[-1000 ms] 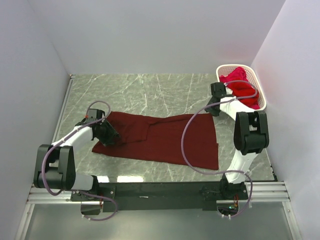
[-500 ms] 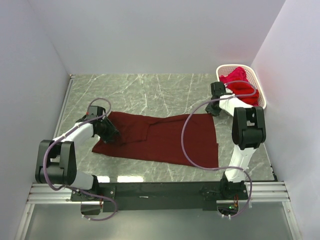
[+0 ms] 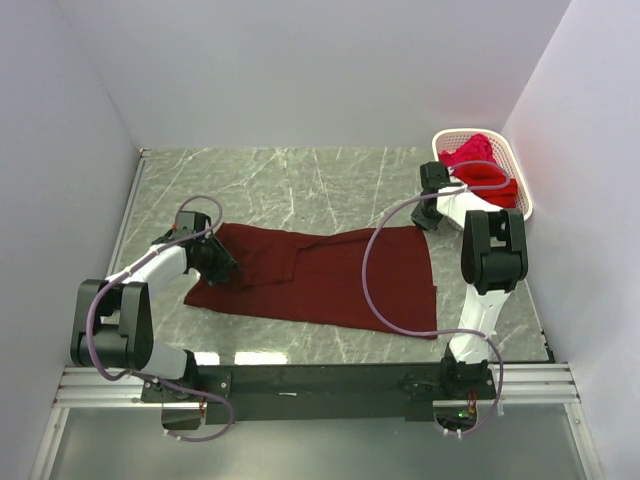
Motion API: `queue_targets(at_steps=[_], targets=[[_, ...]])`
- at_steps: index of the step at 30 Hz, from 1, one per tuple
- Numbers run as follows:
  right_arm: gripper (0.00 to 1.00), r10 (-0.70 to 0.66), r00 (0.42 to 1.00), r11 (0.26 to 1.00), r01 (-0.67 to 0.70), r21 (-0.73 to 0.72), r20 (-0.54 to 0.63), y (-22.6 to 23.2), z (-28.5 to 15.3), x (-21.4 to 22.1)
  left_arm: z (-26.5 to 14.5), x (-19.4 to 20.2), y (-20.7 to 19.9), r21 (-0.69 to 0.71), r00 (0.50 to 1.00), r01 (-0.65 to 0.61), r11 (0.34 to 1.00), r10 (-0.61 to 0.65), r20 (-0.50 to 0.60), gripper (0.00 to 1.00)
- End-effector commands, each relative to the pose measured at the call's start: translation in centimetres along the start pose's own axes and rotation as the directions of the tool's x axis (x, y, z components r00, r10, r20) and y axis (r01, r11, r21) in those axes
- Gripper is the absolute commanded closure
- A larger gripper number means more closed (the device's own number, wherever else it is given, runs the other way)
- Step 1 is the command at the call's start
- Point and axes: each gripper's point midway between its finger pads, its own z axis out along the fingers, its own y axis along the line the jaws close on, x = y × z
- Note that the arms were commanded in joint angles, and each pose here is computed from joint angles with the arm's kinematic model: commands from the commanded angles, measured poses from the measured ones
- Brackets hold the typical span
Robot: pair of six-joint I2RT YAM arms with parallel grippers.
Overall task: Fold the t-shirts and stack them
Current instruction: Fold the tshirt
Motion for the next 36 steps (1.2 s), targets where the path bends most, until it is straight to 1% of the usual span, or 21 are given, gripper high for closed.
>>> queue_targets(at_steps=[1,2,3,6,12,16,22,30,33,35,36], targets=[[0.89,0.018,1.0,1.0,-0.018,0.022,0.02,-0.6,-0.4,-0.4,-0.4,-0.6,-1.4,0.047,1.0,-0.028,0.999,0.028,0.01,0.54],[0.96,0.017,1.0,1.0,-0.018,0.019,0.022,-0.5,-0.6,-0.3,-0.4,-0.6,-1.4,0.048,1.0,-0.03,0.998,0.029,0.01,0.55],[1.0,0.024,0.999,1.0,-0.024,0.017,0.026,-0.6,-0.6,-0.5,-0.4,-0.7,-1.3,0.046,1.0,-0.029,0.999,0.028,0.013,0.55],[1.0,0.032,0.999,0.999,-0.031,-0.011,0.036,-0.2,-1.3,-0.8,-0.5,-0.8,-1.0,0.023,0.999,-0.034,0.999,0.034,0.021,0.57],[1.0,0.046,0.996,0.997,-0.041,-0.071,0.077,0.5,-3.6,-1.8,-0.7,-0.5,-0.1,-0.01,0.999,-0.031,0.999,0.031,0.018,0.53],[1.0,0.052,0.995,0.994,-0.043,-0.095,0.087,0.8,-4.3,-2.1,-0.5,0.0,0.2,-0.007,1.0,-0.026,1.0,0.026,0.008,0.51],[1.0,0.054,0.995,0.992,-0.044,-0.121,0.083,1.3,-4.4,-2.0,0.5,0.8,0.3,-0.003,0.999,-0.035,0.999,0.035,-0.01,0.52],[1.0,0.055,0.995,0.99,-0.044,-0.135,0.081,1.5,-4.3,-1.9,0.7,1.0,-1.0,0.049,0.999,-0.048,0.998,0.049,-0.014,0.53],[1.0,0.057,0.995,0.989,-0.045,-0.137,0.079,1.5,-4.1,-1.8,0.8,0.9,-1.4,0.065,0.999,-0.05,0.997,0.051,-0.015,0.56],[1.0,0.057,0.995,0.989,-0.045,-0.137,0.079,1.5,-4.1,-1.8,0.8,0.6,-1.8,0.071,0.998,-0.052,0.996,0.053,-0.013,0.61],[1.0,0.055,0.995,0.99,-0.044,-0.137,0.079,1.5,-4.1,-1.8,0.8,0.4,-2.0,0.074,0.998,-0.055,0.996,0.056,-0.01,0.65]])
